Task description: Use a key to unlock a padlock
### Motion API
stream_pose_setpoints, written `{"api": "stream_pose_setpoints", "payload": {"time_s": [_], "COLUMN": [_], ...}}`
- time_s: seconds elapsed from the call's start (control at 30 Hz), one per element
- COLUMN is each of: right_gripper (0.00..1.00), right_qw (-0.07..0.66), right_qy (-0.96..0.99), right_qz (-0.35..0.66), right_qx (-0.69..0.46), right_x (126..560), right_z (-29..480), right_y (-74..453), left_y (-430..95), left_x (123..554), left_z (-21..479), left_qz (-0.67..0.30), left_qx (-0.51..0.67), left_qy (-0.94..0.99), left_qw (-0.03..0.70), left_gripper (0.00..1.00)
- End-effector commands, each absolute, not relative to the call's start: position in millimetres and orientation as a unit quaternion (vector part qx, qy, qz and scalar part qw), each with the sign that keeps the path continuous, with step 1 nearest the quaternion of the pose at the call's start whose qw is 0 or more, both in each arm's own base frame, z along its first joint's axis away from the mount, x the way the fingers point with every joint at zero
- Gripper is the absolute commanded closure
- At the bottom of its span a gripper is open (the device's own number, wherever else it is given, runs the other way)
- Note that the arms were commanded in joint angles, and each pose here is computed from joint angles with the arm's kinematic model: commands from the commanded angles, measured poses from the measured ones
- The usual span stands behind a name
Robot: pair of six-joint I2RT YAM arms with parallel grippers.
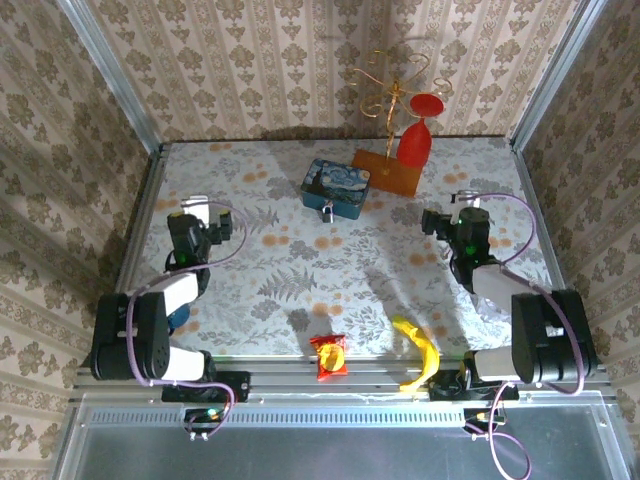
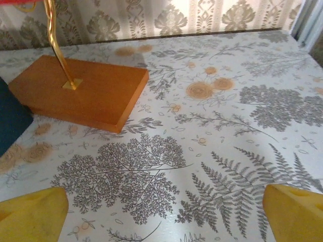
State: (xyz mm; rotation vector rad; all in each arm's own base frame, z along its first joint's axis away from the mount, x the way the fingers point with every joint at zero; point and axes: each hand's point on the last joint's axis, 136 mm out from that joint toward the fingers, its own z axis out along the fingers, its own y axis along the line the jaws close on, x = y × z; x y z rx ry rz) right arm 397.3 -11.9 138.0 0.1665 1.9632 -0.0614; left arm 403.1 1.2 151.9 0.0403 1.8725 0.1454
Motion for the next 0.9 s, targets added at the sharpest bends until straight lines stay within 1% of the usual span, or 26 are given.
{"api": "stream_pose_setpoints", "payload": {"time_s": [0.0,0.07,0.13,0.23,0.37,0.53,0.73,0.77,0.87], "right_gripper": [0.00,0.00,0.00,0.00,0.00,0.00,0.00,0.01,0.05], "right_qw": [0.526,0.512,0.499,0.497,0.502,0.500,0.498,0.497,0.496], "right_qy": [0.841,0.845,0.851,0.850,0.846,0.846,0.850,0.850,0.847], "right_qz": [-0.047,-0.072,-0.057,-0.034,0.001,0.049,0.069,0.070,0.073], "right_qx": [0.113,0.134,0.155,0.172,0.180,0.177,0.160,0.162,0.174], "right_x": [385.1,379.2,377.6,378.1,385.0,408.2,443.4,449.7,466.8], "right_z": [142.6,151.6,159.1,165.6,168.7,160.3,152.1,151.0,147.0], "right_y": [-15.7,-15.5,-9.3,9.3,46.6,104.2,164.3,169.6,178.8], "left_y": [1.5,-10.8,-27.9,-53.9,-90.8,-124.5,-160.5,-167.2,-185.5], "left_x": [403.1,410.9,423.0,442.3,465.7,492.3,519.8,522.6,528.4], "left_z": [170.1,181.3,185.4,185.4,185.6,175.6,159.3,156.5,148.7], "left_qz": [0.043,-0.009,-0.062,-0.103,-0.130,-0.153,-0.223,-0.235,-0.257], "left_qx": [-0.022,-0.036,-0.054,-0.067,-0.061,-0.050,-0.032,-0.027,-0.012], "left_qy": [0.808,0.806,0.811,0.822,0.832,0.846,0.852,0.852,0.856], "left_qw": [0.588,0.590,0.579,0.555,0.535,0.508,0.473,0.467,0.449], "left_gripper": [0.00,0.00,0.00,0.00,0.00,0.00,0.00,0.02,0.11]}}
